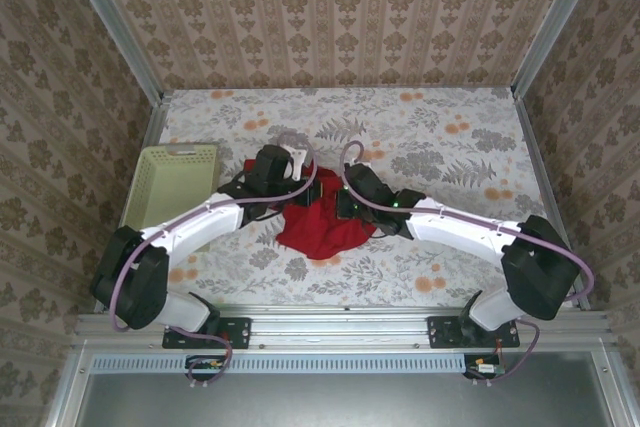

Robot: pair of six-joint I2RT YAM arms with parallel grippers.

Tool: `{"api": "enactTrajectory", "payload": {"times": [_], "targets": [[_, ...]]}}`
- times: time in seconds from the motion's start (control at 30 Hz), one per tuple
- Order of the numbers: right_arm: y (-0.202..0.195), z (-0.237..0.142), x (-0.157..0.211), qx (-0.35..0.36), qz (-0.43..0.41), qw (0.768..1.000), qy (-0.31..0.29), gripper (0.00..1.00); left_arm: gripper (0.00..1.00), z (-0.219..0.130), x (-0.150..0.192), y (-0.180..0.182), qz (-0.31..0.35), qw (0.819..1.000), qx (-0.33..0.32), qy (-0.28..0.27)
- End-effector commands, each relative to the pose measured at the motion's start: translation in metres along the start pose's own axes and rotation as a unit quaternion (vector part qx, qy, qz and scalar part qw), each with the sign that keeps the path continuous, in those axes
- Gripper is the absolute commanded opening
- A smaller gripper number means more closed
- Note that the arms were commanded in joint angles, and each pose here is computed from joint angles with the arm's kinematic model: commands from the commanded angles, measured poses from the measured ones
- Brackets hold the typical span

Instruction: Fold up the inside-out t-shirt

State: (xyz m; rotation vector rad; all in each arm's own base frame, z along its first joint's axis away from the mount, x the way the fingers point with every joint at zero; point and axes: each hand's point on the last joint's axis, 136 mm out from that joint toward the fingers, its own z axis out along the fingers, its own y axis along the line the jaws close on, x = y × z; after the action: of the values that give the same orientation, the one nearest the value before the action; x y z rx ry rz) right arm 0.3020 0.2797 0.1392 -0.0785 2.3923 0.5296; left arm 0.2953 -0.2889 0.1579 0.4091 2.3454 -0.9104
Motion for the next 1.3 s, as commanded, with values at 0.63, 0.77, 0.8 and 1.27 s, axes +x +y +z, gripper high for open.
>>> {"api": "enactTrajectory", "payload": {"times": [0.63,0.77,0.8,1.27], "targets": [[-0.032,-0.066,0.037,-0.038,-0.074,0.994,-0.073,0.05,0.0,0.038,-0.015,0.035,-0.029,0.993,-0.06,0.101],[-0.042,-0.061,0.039,-0.018,-0.068,0.997,-0.036,0.29,0.0,0.037,-0.003,0.016,-0.002,0.994,-0.039,0.107],[-0.038,-0.062,0.036,-0.025,-0.07,0.997,-0.031,0.35,0.0,0.037,-0.002,0.011,0.002,0.994,-0.032,0.105],[-0.004,-0.042,0.014,-0.013,-0.064,0.997,0.026,0.54,0.0,0.026,-0.001,-0.013,0.004,0.997,0.001,0.081]]}}
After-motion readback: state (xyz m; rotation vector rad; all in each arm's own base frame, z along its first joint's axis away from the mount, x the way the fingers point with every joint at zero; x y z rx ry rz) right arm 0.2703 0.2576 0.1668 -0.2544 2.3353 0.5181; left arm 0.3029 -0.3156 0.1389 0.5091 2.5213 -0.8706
